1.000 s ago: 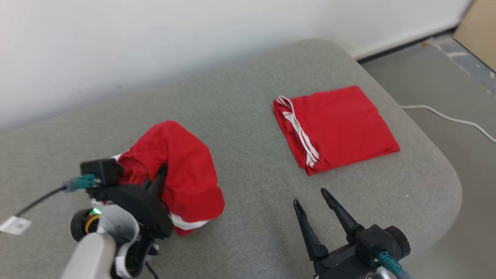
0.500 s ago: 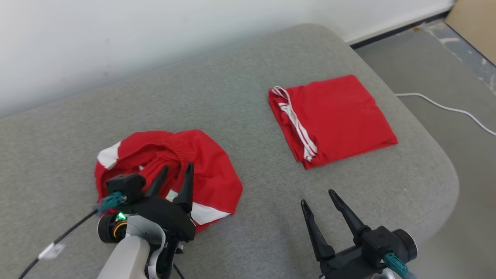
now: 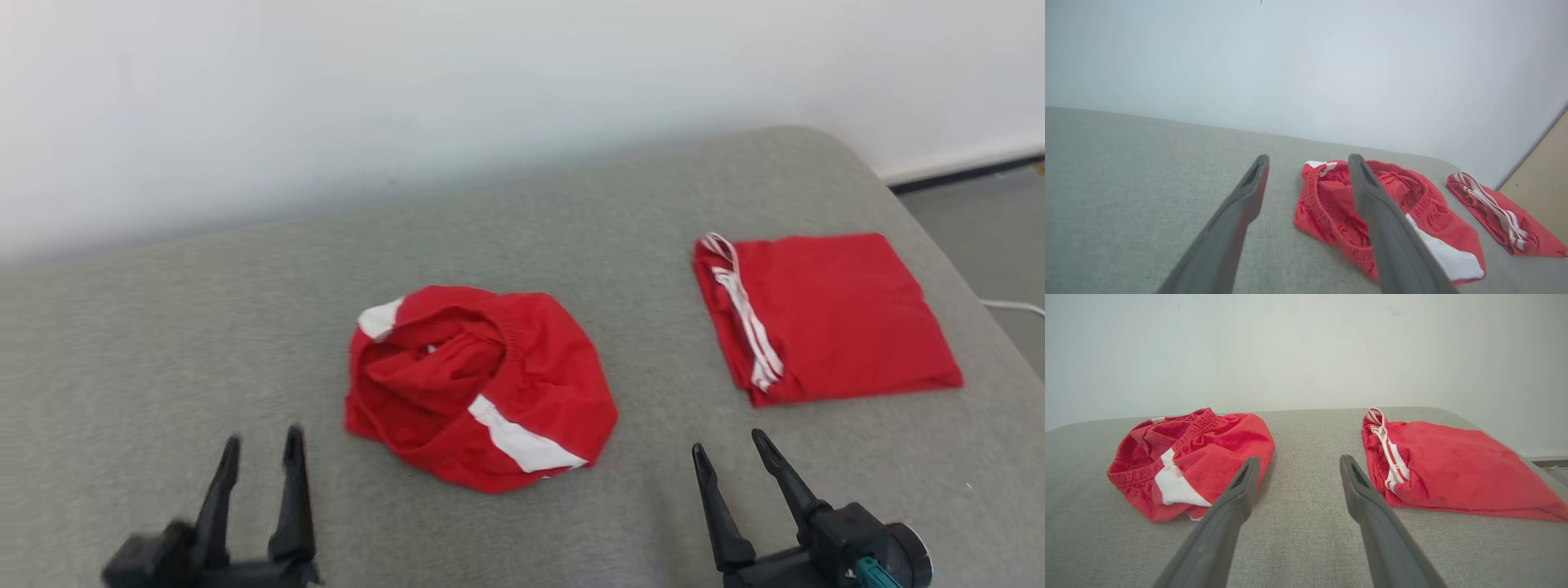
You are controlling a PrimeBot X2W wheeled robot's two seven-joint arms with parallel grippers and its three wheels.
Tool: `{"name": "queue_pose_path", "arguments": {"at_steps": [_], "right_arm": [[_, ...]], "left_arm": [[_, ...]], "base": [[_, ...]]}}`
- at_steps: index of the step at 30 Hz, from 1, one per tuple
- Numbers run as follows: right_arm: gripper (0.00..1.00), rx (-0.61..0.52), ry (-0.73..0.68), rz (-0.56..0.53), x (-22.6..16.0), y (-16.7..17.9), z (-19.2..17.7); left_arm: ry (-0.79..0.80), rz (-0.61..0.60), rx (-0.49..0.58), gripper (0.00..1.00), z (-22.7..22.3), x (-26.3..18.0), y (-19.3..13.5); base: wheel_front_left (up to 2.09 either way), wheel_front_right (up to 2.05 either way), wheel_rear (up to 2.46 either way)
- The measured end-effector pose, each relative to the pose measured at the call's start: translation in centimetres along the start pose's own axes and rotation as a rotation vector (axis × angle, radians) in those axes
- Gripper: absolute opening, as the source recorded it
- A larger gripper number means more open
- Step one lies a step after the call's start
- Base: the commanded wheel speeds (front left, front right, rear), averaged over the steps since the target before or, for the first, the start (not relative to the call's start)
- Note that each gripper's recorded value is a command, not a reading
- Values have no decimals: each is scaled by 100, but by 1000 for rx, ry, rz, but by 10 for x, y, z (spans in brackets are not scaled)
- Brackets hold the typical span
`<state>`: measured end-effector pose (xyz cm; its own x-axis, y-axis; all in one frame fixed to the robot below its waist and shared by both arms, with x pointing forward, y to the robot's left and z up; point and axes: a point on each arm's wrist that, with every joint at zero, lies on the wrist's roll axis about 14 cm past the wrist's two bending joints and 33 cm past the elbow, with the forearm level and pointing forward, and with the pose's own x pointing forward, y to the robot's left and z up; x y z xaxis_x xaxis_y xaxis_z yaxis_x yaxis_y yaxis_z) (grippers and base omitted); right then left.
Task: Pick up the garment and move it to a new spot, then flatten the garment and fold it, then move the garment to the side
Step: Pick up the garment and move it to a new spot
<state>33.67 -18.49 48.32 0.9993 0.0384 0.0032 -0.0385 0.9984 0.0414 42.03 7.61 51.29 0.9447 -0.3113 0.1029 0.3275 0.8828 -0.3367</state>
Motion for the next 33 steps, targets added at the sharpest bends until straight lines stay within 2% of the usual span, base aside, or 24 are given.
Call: {"name": "queue_pose_path", "arguments": {"at_steps": [9, 14, 17, 23, 33], "right_arm": [[100, -3, 1, 57, 3, 17, -2], [100, -11, 1, 81, 2, 24, -3], [100, -16, 6, 92, 1, 27, -5], [100, -15, 23, 100, -3, 29, -10], [100, -13, 38, 95, -6, 28, -15]], "left_arm": [[-58, 238, 107, 100, 26, -89, 65], [-22, 316, 151, 100, 19, -127, 84], [-2, 327, 192, 100, 17, -142, 86], [30, 351, 207, 100, 9, -161, 91], [36, 329, 200, 100, 7, -156, 86]], "base": [[0, 0, 0], [0, 0, 0], [0, 0, 0], [0, 0, 0], [0, 0, 0]]}}
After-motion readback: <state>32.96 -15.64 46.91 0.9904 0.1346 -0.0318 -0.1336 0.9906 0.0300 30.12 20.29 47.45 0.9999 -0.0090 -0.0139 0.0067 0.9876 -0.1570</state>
